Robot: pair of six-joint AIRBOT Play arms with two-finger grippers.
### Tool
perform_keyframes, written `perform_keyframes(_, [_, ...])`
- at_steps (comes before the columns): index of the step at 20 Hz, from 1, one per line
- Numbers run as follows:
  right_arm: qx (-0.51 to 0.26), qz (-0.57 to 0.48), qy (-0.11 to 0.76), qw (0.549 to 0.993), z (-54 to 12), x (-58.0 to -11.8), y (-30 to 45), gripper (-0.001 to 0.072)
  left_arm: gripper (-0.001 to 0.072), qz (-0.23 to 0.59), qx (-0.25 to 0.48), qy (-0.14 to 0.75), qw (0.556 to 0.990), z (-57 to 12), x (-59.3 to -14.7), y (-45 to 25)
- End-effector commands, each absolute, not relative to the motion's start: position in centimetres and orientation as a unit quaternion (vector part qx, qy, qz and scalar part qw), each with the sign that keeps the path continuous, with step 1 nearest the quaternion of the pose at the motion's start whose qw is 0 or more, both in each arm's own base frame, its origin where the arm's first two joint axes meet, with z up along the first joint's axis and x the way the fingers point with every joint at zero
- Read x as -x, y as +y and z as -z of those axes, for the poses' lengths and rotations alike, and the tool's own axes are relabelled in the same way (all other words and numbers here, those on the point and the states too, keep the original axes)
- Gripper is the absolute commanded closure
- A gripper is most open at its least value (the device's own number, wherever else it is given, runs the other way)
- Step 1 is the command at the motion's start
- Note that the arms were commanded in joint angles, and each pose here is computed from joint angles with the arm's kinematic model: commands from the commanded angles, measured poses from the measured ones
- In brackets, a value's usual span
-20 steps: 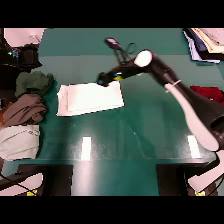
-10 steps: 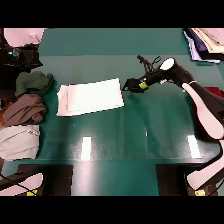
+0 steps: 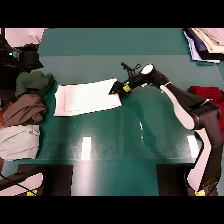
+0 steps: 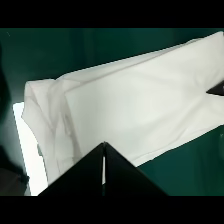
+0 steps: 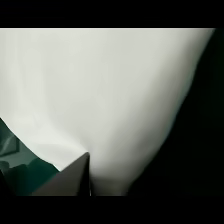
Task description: Fold the shirts.
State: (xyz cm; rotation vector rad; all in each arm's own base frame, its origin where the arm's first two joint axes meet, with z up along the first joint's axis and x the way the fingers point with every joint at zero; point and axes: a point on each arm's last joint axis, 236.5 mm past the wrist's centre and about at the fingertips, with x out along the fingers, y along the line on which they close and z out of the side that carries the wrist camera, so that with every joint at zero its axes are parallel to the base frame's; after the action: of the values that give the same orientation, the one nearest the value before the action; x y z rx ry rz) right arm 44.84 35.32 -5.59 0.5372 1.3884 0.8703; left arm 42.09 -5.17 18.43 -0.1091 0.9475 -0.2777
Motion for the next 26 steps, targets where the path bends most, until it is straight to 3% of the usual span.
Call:
perform_keyframes(1, [-0.232, -0.408, 0.583, 0.664, 4.7, -45.8, 37.3, 0.0696, 0.0684, 0.138, 0.046, 0.461, 0.876, -18.2, -41.8, -5.3])
perform_keyframes(5, [-0.209, -0.426, 0.580, 0.663, 0.8, -46.6, 33.4, 0.0701, 0.0684, 0.139, 0.046, 0.461, 0.875, -18.2, -41.8, -5.3])
perform_keyframes(9, [-0.167, -0.330, 0.564, 0.738, -3.7, -50.1, 20.7, 0.0701, 0.0684, 0.140, 0.044, 0.463, 0.874, -18.1, -41.7, -5.3])
perform_keyframes(15, [-0.204, -0.089, 0.489, 0.844, -11.8, -51.3, -4.1, 0.0701, 0.0683, 0.149, 0.036, 0.482, 0.863, -17.6, -40.7, -5.4])
perform_keyframes(20, [-0.282, 0.062, 0.426, 0.857, -15.5, -46.9, -18.8, 0.0701, 0.0684, 0.171, 0.057, 0.476, 0.861, -18.1, -40.6, -6.8])
perform_keyframes(26, [-0.313, 0.125, 0.399, 0.853, -17.4, -42.7, -24.3, 0.0701, 0.0684, 0.186, 0.070, 0.473, 0.859, -18.4, -40.5, -7.6])
